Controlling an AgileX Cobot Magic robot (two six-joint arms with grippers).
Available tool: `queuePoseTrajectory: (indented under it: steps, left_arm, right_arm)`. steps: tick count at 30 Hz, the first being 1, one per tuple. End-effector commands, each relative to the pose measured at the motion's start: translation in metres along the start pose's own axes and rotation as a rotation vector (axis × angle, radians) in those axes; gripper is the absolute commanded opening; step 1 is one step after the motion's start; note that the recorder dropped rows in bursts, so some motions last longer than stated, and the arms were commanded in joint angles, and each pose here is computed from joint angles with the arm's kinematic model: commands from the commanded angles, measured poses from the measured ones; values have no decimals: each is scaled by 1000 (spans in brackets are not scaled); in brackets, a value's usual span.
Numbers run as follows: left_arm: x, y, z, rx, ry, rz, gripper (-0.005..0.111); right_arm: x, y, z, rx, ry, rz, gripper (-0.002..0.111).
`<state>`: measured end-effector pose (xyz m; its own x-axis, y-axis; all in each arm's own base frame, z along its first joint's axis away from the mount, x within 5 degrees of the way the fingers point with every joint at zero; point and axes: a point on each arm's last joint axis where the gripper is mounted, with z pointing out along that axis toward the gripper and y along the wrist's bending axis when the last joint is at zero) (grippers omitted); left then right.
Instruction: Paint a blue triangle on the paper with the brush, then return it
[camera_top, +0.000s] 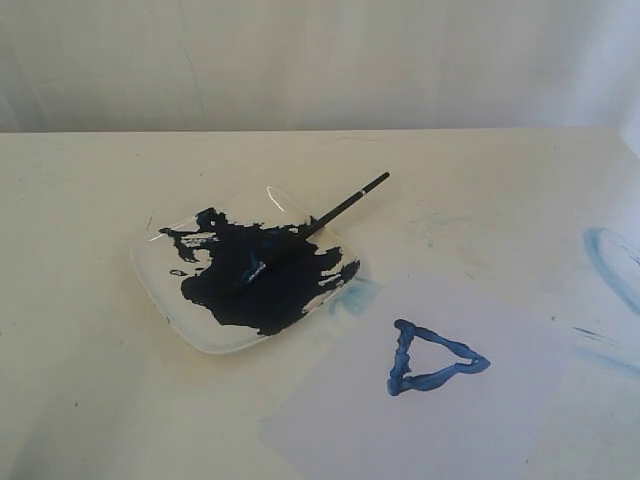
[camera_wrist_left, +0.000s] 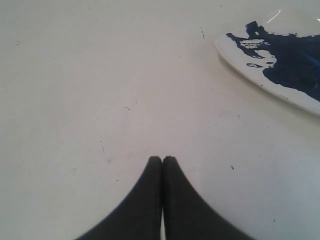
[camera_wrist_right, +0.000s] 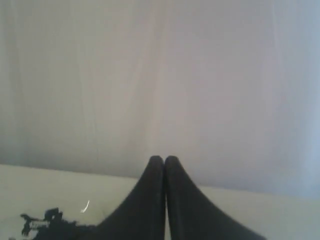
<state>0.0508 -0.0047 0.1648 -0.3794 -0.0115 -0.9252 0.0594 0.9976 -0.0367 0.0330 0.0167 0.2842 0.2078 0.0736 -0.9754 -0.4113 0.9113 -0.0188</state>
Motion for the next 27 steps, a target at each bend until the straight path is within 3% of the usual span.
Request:
queuePoseTrajectory:
  steps: [1, 5, 9, 27]
  left_arm:
    - [0, 0, 0, 7, -3, -6, 0]
    - [0, 0, 0, 7, -3, -6, 0]
    - [0, 0, 0, 7, -3, -6, 0]
    - [0, 0, 0, 7, -3, -6, 0]
  right_arm:
    - [43, 1, 3, 0, 143, 43, 0]
    - [85, 1, 1, 13, 265, 85, 0]
    - [100, -1, -5, 25, 439, 44, 0]
    - [101, -3, -5, 69, 455, 30, 0]
